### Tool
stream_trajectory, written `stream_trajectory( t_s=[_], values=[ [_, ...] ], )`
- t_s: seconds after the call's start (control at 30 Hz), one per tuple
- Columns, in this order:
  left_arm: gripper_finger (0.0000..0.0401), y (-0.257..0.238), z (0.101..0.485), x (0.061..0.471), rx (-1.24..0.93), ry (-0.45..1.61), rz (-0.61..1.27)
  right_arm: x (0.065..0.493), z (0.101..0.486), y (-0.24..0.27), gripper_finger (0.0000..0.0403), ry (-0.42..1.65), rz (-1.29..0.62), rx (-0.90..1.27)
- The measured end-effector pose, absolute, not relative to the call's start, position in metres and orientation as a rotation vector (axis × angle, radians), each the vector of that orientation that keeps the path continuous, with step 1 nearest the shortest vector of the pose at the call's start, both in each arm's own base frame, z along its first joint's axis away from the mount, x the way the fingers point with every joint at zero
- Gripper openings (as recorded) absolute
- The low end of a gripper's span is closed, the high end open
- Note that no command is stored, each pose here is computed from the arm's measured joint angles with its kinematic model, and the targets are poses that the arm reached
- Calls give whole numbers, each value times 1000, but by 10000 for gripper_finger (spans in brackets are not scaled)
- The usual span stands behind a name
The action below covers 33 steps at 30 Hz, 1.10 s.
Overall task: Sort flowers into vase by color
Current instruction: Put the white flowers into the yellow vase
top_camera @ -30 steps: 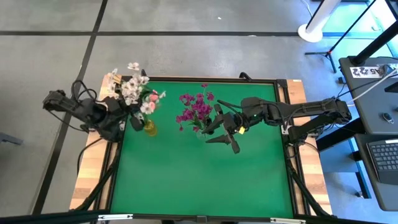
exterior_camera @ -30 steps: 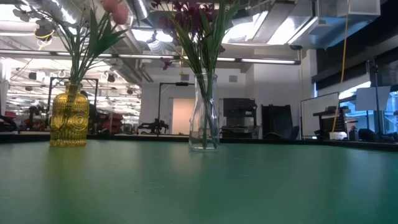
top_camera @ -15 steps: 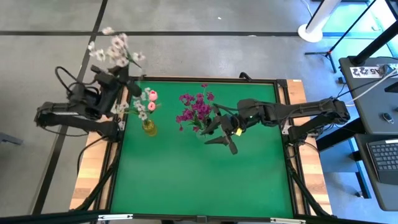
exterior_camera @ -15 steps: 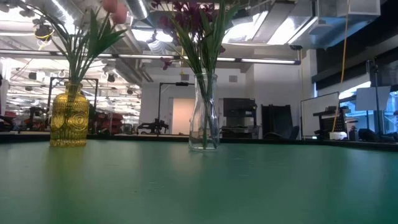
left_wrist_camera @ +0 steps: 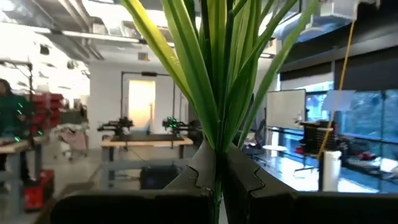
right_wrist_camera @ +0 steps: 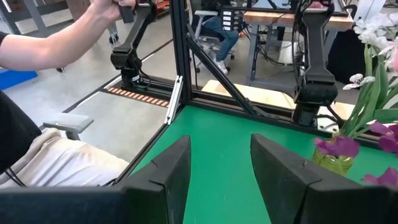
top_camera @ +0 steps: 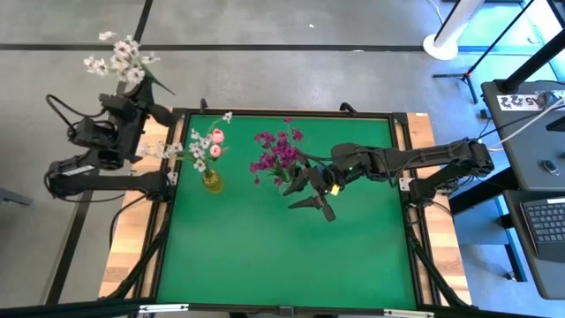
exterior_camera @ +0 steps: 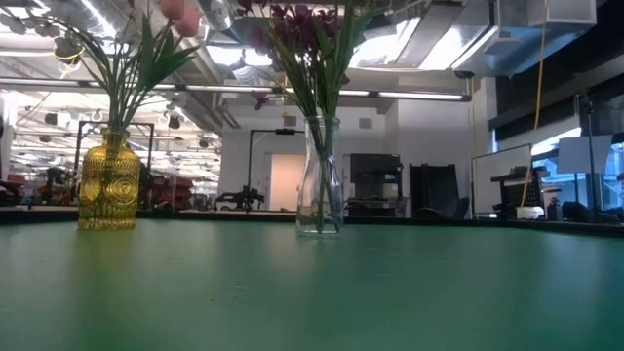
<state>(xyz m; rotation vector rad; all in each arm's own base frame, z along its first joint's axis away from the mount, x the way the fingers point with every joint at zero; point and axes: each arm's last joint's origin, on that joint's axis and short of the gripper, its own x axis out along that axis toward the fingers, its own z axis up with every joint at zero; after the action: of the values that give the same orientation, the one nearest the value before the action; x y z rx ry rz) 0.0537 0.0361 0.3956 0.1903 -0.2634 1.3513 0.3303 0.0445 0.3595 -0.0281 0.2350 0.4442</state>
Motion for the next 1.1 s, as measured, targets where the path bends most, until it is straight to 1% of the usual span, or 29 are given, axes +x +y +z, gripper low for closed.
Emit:
stream_trajectory(
  t_s=[0.1,0.2,0.47,0.57,0.67,0.73,0.93,1.1],
  values=[
    [2,34,391,43,145,-291,1305,330,360,45,166,227,444,-29],
    [2,30,383,39,142,-360,1157,331,361,45,166,216,444,-30],
    [2,28,360,56,158,-435,880,332,365,45,166,174,443,-35],
    [2,30,353,64,160,-439,875,332,365,45,166,171,443,-36],
    [2,30,351,62,128,-539,860,331,365,45,166,172,453,-34],
    [2,30,348,62,123,-572,836,331,365,45,166,174,472,-33],
    [2,36,329,68,127,-568,884,331,364,46,166,179,489,-33],
    [2,40,326,68,143,-580,901,330,362,46,166,207,496,-28]
  ],
)
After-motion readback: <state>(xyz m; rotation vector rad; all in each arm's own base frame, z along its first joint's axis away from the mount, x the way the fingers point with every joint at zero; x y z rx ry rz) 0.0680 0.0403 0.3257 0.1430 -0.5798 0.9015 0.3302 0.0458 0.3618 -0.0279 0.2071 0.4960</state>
